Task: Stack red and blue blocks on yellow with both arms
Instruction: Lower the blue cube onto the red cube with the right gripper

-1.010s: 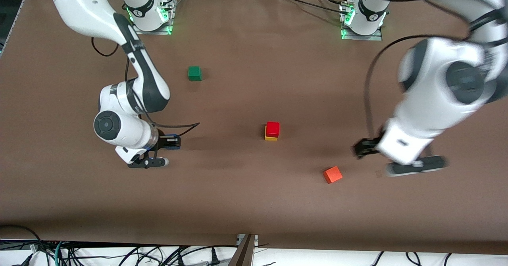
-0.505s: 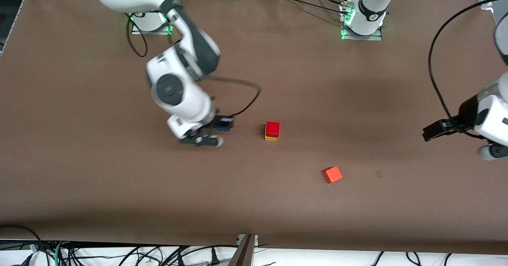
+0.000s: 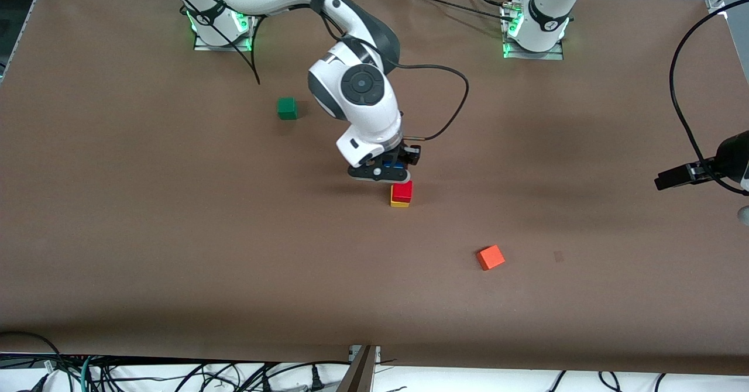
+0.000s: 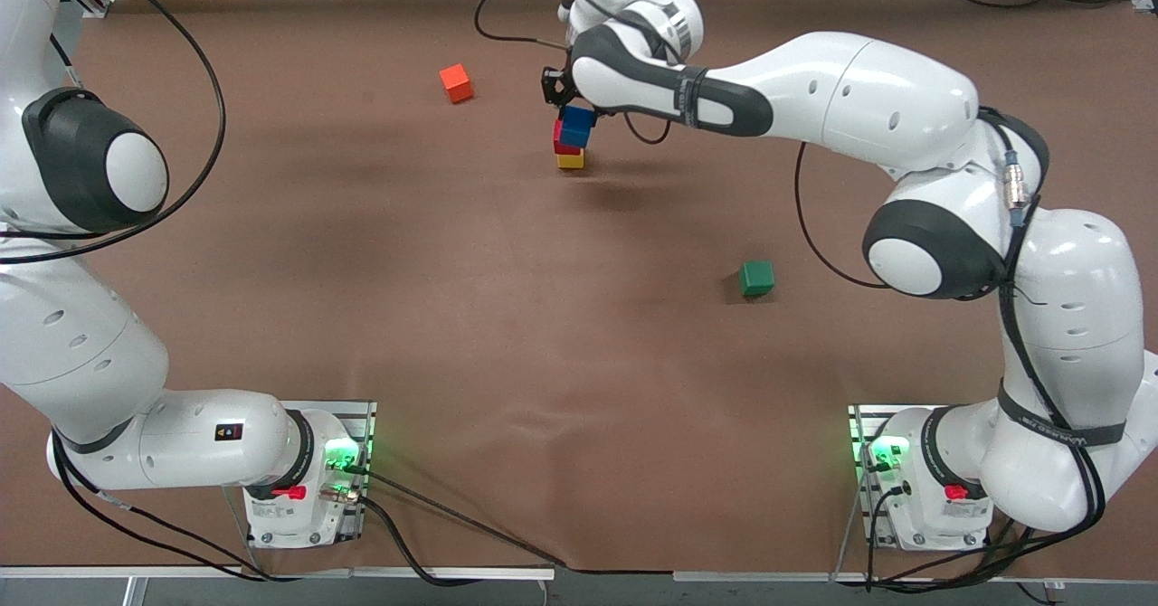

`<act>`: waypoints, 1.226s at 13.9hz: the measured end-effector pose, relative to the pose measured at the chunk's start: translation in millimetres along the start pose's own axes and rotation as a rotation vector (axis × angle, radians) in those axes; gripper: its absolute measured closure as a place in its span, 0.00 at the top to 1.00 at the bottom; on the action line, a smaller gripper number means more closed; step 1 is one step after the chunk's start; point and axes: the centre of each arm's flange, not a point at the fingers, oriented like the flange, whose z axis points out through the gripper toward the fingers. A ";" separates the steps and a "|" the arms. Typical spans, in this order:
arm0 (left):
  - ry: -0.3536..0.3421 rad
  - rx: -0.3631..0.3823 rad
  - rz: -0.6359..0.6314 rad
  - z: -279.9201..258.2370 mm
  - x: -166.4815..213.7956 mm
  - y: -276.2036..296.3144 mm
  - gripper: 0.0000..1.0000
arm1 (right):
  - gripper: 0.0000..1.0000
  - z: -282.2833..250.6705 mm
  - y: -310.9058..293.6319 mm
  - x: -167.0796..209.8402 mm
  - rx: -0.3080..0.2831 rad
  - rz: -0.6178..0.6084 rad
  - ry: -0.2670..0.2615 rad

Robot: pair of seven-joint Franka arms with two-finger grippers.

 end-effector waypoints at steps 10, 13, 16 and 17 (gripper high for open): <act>0.006 -0.001 0.026 8.3 -61.8 -2.8 1.00 | 0.56 17.0 -1.7 24.4 0.028 0.017 0.062; -0.003 -0.007 0.054 16.2 -60.5 -3.9 1.00 | 0.56 22.0 -1.6 26.7 0.029 0.011 0.077; 0.000 -0.011 0.065 16.9 -60.3 -1.8 1.00 | 0.56 21.0 -2.9 26.9 0.033 0.005 0.088; 0.001 -0.012 0.066 16.7 -60.3 -1.3 1.00 | 0.56 21.1 -3.0 26.9 0.034 0.005 0.089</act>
